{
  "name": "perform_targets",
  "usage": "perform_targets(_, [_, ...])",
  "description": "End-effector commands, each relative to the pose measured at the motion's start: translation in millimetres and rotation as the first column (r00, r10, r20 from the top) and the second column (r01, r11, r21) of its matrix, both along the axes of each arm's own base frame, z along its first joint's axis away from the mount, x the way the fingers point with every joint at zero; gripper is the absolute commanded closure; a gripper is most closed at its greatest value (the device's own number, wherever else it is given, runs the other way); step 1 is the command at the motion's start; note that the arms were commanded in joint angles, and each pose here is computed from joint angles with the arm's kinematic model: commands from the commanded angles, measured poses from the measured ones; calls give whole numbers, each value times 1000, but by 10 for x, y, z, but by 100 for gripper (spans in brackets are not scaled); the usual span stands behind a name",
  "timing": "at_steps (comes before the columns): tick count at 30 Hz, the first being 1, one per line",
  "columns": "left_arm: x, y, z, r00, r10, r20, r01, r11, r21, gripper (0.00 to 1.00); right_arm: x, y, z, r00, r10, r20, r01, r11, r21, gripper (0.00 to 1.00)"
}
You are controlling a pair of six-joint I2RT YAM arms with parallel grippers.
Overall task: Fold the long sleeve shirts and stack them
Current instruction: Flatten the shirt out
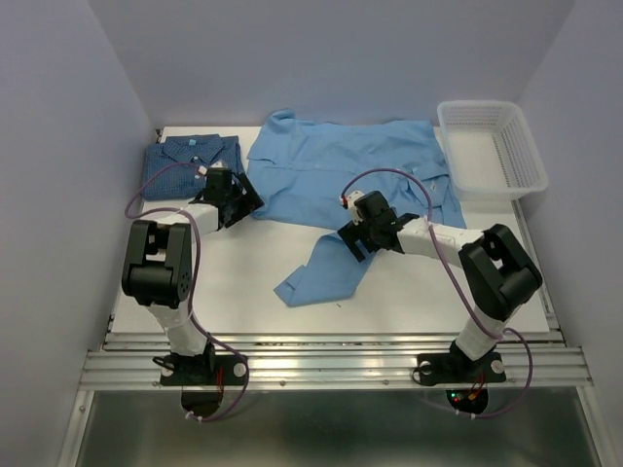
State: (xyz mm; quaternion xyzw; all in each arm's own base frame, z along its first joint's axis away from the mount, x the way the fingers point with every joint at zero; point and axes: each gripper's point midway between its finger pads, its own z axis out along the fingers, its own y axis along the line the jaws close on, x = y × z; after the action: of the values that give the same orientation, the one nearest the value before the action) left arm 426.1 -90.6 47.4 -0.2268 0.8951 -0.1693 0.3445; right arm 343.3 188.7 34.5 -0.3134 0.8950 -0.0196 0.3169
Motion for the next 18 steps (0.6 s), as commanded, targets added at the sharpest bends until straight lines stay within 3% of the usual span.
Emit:
perform_targets(1, [178, -90, 40, 999, -32, 31, 32, 999, -20, 21, 238, -34, -6, 994, -60, 92, 62, 998, -28, 0])
perform_targets(3, [213, -101, 38, 999, -38, 35, 39, 999, -20, 31, 248, -46, -58, 993, -69, 93, 73, 997, -35, 1])
perform_targets(5, [222, -119, -9, 998, -49, 26, 50, 998, -23, 54, 276, -55, -87, 992, -83, 99, 87, 995, -40, 9])
perform_targets(6, [248, -159, 13, 997, -65, 35, 67, 997, -38, 78, 275, -62, -142, 992, -84, 92, 88, 995, -50, 22])
perform_targets(8, [257, -197, -21, 996, -85, 32, 87, 995, -45, 99, 305, -38, -155, 992, -89, 93, 93, 995, -44, 34])
perform_targets(9, [286, -203, 2, 995, -87, 39, 89, 995, -45, 100, 303, -22, -178, 993, -84, 87, 87, 995, -39, 45])
perform_targets(14, [359, -203, 182, 991, -100, 90, 103, 994, -31, 100, 379, 97, -138, 995, -79, 67, 76, 996, 45, 80])
perform_targets(15, [373, -192, 290, 988, -99, 116, 103, 994, -23, 100, 398, 109, -33, 992, -90, 85, 85, 994, 64, 99])
perform_targets(17, [377, -190, 424, 983, -104, 149, 108, 994, -18, 100, 411, 96, 68, 990, -99, 102, 92, 993, 69, 99])
perform_targets(18, [372, -189, 502, 980, -106, 166, 110, 994, -16, 100, 434, 124, 345, 984, -100, 149, 83, 990, 112, 99])
